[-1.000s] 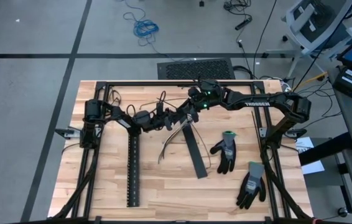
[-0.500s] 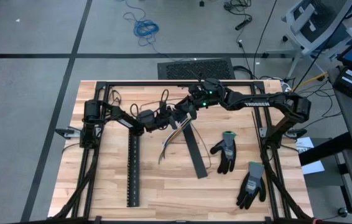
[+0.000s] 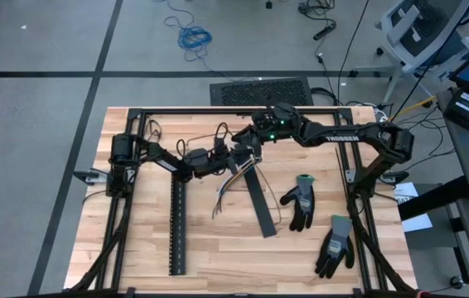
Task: Ziptie cables
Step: Wrap the black zip tie on the cables
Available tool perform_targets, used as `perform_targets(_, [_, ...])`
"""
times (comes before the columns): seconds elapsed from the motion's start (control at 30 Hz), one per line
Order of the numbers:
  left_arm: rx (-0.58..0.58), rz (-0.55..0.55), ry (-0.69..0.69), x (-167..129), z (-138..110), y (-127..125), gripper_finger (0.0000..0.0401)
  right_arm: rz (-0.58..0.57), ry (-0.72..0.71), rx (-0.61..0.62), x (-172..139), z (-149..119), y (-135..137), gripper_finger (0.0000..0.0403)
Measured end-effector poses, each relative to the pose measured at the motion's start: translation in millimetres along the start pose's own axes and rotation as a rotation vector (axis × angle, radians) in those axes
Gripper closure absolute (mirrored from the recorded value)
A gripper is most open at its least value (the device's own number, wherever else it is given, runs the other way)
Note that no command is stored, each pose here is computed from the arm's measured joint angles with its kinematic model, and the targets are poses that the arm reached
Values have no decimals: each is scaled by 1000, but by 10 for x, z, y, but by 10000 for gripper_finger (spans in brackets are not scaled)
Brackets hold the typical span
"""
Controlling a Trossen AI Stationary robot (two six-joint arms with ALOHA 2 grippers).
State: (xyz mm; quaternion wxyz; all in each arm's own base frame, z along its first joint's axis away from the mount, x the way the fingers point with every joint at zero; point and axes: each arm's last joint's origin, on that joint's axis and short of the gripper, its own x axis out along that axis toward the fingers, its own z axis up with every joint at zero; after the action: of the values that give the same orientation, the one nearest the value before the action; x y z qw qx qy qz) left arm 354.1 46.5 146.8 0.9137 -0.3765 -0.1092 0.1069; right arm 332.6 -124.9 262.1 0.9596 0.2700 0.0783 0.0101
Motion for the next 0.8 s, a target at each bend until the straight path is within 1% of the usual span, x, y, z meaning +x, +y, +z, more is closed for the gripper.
perform_targets(0.13, [1,13,6,1,-8,10,401,-11,-31,-10,-64,77,-33,403])
perform_targets(0.4, [1,28,-4,2,-5,18,401,-50,-106,-53,-300,301,-81,403])
perform_targets(0.6, [1,28,-5,2,-5,17,401,-65,-150,-116,-487,446,-19,403])
perform_targets(0.7, [6,45,15,0,-27,35,401,-81,-159,-144,-559,488,5,403])
perform_targets(0.8, [13,77,85,-24,-111,91,401,-92,-232,-170,-646,616,67,394])
